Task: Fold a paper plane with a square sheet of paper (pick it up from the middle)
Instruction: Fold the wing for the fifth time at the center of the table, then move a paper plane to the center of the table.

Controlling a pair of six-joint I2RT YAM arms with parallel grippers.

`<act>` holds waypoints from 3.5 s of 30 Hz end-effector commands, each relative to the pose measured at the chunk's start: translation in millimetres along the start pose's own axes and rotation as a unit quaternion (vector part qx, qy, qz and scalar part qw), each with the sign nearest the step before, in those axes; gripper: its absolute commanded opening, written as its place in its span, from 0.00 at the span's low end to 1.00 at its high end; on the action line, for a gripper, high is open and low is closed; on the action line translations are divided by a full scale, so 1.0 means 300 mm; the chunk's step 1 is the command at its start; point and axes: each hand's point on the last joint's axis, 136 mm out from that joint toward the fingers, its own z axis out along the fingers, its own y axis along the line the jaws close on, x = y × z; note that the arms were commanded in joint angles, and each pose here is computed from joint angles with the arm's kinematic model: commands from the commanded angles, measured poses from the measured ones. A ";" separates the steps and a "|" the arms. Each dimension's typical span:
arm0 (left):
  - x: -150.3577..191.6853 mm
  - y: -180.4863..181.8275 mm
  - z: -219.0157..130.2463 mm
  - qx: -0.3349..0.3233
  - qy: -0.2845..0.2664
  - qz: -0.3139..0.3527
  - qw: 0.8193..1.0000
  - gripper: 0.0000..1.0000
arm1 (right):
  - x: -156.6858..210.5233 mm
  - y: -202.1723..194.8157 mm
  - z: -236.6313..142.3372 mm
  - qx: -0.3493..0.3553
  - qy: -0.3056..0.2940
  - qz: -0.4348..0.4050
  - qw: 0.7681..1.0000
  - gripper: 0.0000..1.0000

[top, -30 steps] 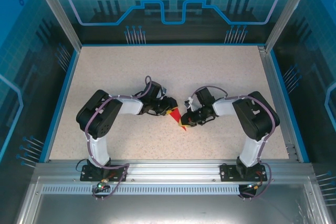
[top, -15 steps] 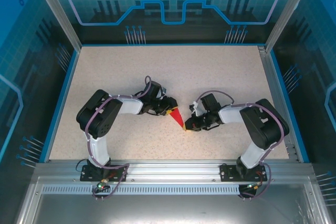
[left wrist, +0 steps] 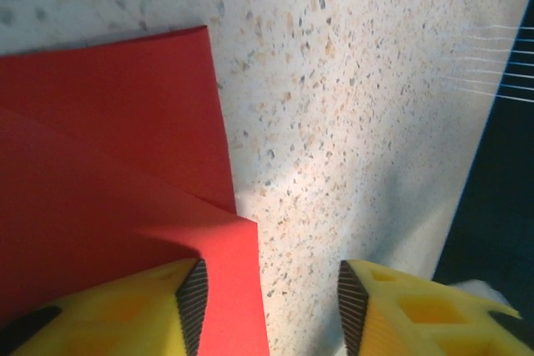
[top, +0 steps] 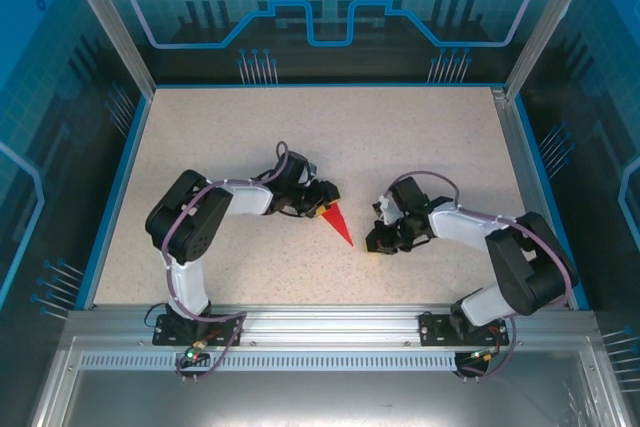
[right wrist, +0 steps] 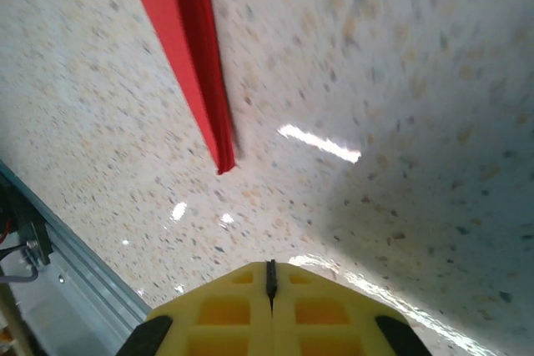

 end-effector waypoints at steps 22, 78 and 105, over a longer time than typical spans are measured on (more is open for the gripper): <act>-0.002 0.038 -0.094 -0.281 -0.038 -0.068 0.956 0.82 | -0.306 0.076 -0.081 -0.040 -0.139 -0.046 0.988 0.39; 0.081 0.177 -0.199 -0.260 -0.059 -0.080 0.961 0.47 | -0.240 0.220 0.155 -0.071 0.011 -0.158 0.985 0.40; 0.029 0.102 -0.380 -0.217 -0.159 -0.046 0.962 0.48 | -0.354 0.192 0.054 0.139 -0.079 -0.203 0.966 0.00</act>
